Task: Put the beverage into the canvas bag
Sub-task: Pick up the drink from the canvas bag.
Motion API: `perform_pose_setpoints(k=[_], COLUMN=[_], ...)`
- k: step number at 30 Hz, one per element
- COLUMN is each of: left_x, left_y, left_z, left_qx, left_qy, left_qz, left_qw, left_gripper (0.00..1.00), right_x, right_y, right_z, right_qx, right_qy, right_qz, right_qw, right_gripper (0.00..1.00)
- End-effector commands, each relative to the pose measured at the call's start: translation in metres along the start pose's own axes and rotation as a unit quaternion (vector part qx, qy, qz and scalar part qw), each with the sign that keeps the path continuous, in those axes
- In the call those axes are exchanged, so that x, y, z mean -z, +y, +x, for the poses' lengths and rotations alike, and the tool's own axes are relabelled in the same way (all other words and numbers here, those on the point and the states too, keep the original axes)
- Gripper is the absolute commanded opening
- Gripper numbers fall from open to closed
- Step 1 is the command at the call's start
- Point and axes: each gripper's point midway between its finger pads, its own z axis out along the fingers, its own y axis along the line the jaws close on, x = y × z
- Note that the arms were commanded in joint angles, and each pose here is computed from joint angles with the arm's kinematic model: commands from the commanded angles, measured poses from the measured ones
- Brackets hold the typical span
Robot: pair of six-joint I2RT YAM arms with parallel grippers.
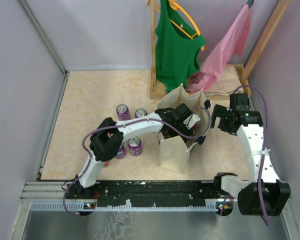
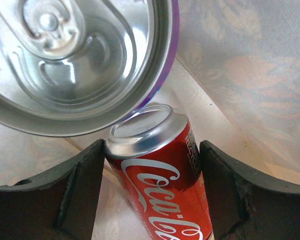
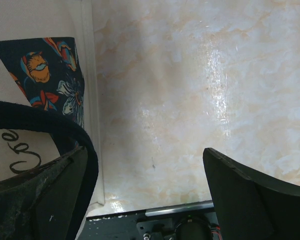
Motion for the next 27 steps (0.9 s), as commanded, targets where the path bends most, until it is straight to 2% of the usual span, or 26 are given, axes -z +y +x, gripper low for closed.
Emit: perform_pose_setpoints(k=[1, 11, 27], left_x=[-0.038, 0.026, 0.087], left_y=[-0.014, -0.005, -0.003], left_z=[0.081, -0.007, -0.068], left_qx=[-0.003, -0.03, -0.045], left_qy=[0.128, 0.012, -0.09], left_qz=[0.011, -0.012, -0.025], left_qw=[0.992, 0.999, 0.995], left_gripper=[0.0, 0.0, 0.0], right_x=[0.013, 0.01, 0.011], right_y=[0.003, 0.005, 0.006], right_z=[-0.018, -0.014, -0.008], right_qx=[-0.003, -0.01, -0.019], right_qy=[-0.038, -0.033, -0.033], right_qz=[-0.01, -0.018, -0.022], right_qw=[0.999, 0.999, 0.999], right_gripper=[0.99, 0.99, 0.99])
